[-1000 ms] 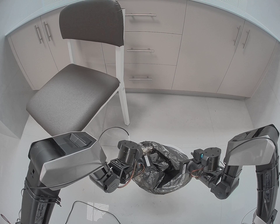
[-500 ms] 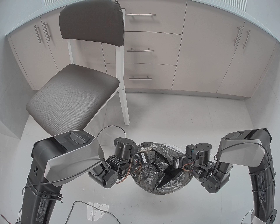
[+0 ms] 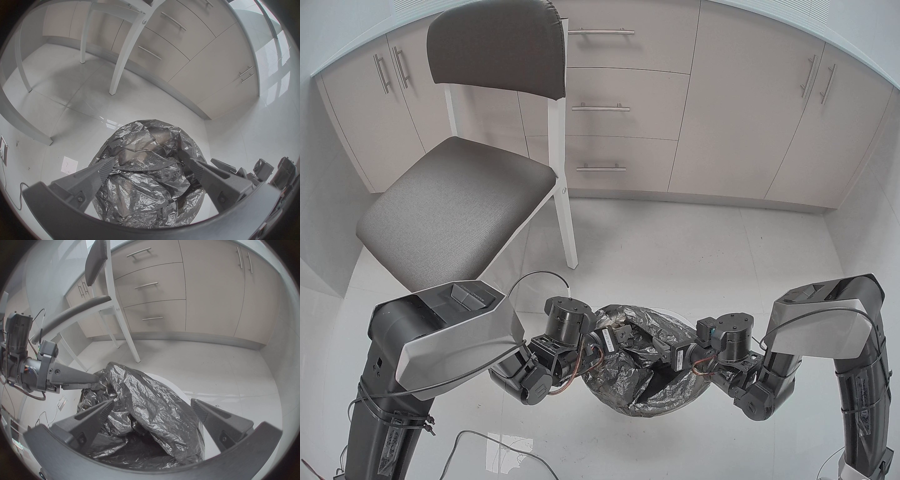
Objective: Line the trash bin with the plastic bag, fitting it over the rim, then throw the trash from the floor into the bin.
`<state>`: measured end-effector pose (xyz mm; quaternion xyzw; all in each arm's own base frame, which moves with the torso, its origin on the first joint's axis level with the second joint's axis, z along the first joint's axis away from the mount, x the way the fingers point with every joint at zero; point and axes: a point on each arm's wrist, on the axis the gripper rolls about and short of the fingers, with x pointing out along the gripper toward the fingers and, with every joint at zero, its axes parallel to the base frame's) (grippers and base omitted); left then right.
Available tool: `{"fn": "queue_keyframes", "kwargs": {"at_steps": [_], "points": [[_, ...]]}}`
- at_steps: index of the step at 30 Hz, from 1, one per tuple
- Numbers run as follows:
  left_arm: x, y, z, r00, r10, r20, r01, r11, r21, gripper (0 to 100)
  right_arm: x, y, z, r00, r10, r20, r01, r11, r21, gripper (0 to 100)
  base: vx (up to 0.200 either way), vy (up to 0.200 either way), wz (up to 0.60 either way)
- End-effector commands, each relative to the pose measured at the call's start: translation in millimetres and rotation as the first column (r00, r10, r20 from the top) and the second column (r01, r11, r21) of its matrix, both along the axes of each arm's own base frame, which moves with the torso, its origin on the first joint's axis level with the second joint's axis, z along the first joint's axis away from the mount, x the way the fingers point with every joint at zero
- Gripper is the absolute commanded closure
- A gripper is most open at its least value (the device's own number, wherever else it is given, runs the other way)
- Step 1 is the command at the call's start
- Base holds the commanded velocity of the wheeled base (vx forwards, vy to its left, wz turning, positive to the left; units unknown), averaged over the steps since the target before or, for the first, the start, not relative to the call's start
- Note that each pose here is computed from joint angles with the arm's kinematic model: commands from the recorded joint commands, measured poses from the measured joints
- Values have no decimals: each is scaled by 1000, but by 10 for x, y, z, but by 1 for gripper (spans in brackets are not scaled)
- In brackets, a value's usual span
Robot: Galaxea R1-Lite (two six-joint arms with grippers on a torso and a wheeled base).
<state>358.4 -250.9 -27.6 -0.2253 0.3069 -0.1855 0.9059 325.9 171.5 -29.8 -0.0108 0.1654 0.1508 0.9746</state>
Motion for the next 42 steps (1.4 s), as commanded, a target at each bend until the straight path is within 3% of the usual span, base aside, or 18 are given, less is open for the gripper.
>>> {"fn": "queue_keyframes", "kwargs": {"at_steps": [1,14,24,36,42], "points": [[1,3,-7,1000,1,-1,-1,1000,1,0,26,3,-93,1000,-3,-13,3,1000,-7,0,0,0,0],[-5,0,-10,1000,1,-2,-1,1000,2,0,212,14,-172,996,-81,28,81,997,3,0,0,0,0],[-11,-4,-6,1000,3,-2,-3,1000,3,0,420,-66,-32,979,-187,81,180,980,85,0,0,0,0],[-76,-47,-28,1000,12,3,-12,1000,20,0,587,-226,-28,965,-242,102,232,967,101,0,0,0,0],[-76,-47,-28,1000,12,3,-12,1000,20,0,487,-192,36,971,-225,87,217,972,94,0,0,0,0]]}}
